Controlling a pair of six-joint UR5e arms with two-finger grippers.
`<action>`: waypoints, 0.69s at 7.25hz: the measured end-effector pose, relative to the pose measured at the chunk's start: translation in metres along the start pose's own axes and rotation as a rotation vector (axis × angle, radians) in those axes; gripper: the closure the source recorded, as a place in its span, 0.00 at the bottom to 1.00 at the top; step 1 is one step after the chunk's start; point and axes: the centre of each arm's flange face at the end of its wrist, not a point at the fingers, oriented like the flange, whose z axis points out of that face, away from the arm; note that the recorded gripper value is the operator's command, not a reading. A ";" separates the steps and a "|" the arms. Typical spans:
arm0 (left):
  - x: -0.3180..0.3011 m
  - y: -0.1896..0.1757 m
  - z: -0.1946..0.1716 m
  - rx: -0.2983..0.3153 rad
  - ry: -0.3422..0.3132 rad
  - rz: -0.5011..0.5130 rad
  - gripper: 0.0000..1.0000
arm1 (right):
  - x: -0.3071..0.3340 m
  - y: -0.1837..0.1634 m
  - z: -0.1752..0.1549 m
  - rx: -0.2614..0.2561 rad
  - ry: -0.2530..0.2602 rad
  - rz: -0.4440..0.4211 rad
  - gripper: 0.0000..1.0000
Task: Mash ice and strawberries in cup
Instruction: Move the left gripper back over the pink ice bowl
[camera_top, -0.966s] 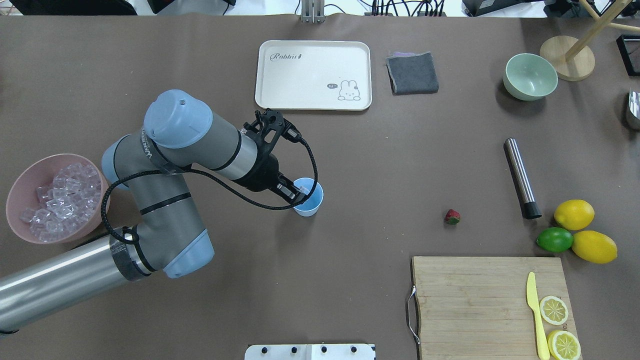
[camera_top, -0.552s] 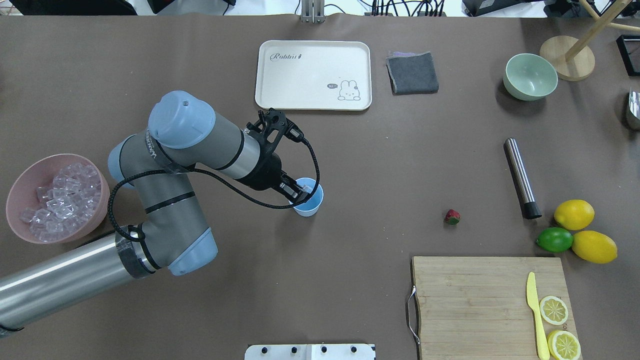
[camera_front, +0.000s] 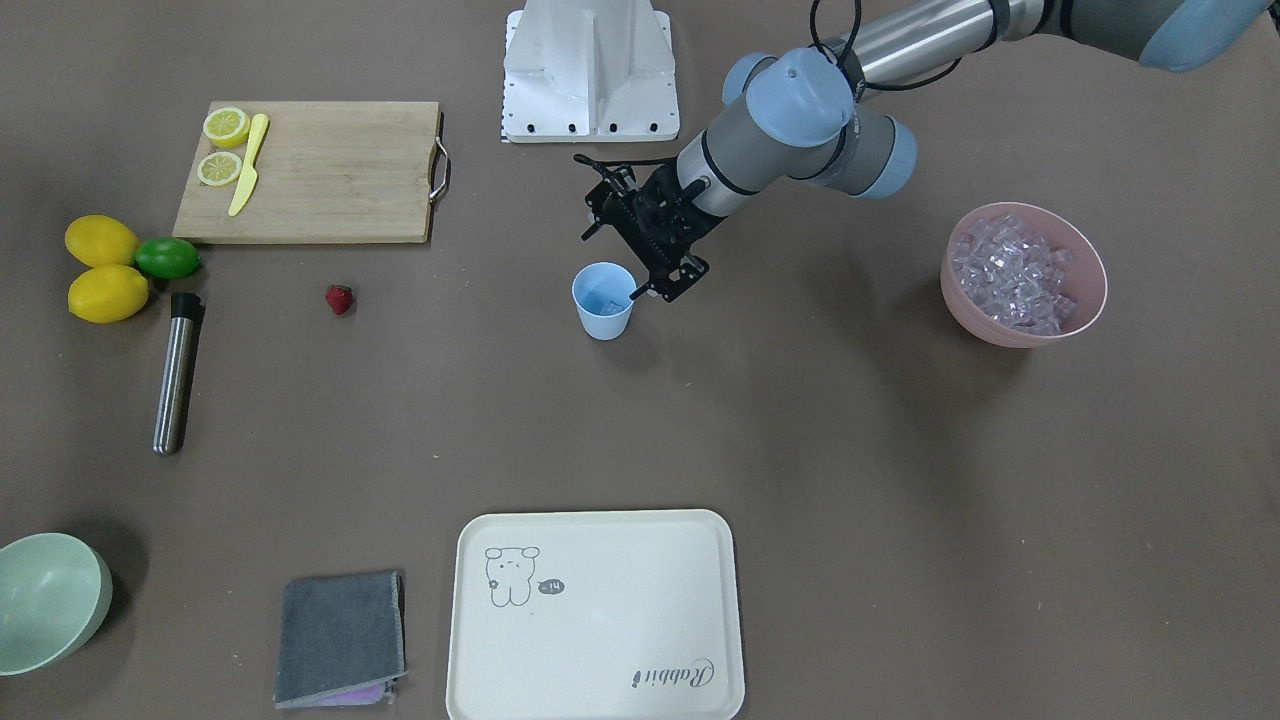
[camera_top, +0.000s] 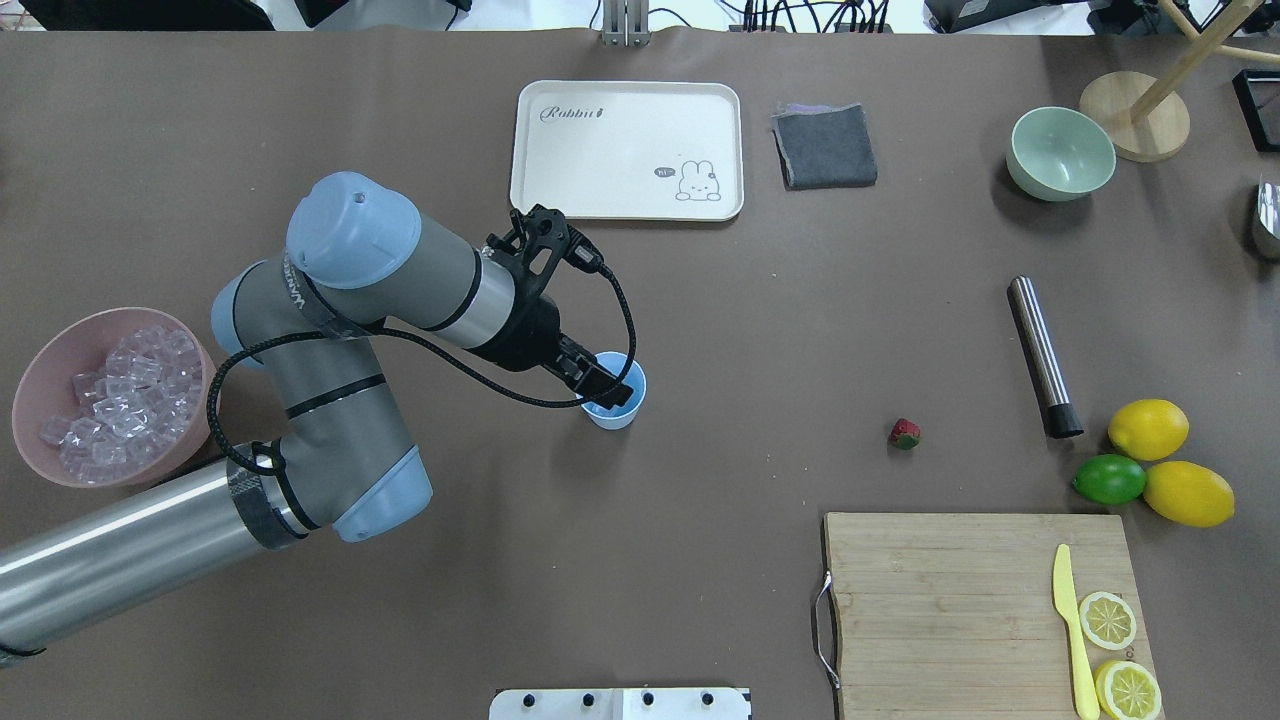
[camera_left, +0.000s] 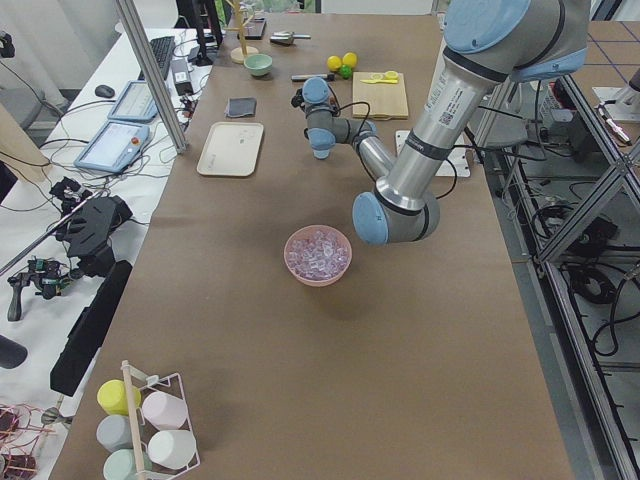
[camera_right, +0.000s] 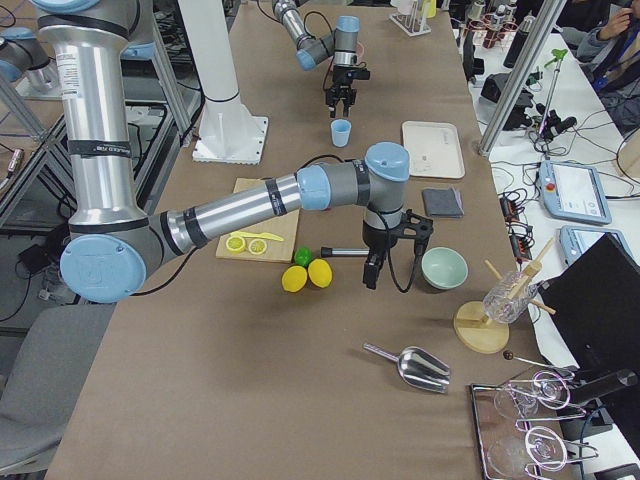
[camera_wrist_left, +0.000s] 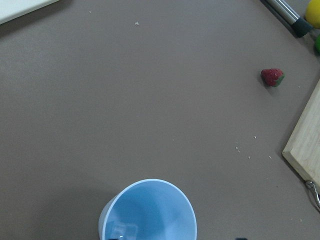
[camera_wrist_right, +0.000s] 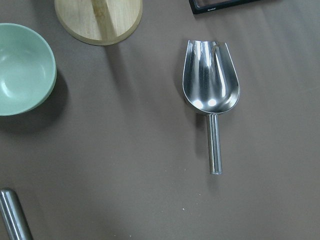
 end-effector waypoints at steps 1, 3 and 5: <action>-0.013 -0.002 -0.017 0.011 -0.008 -0.009 0.03 | -0.001 0.000 -0.001 0.002 -0.002 -0.002 0.00; -0.070 -0.001 -0.073 0.000 -0.017 -0.007 0.03 | -0.004 0.000 0.000 -0.003 -0.006 -0.004 0.00; -0.139 0.017 -0.130 -0.018 -0.041 0.045 0.03 | -0.011 0.003 0.004 -0.014 -0.008 -0.012 0.00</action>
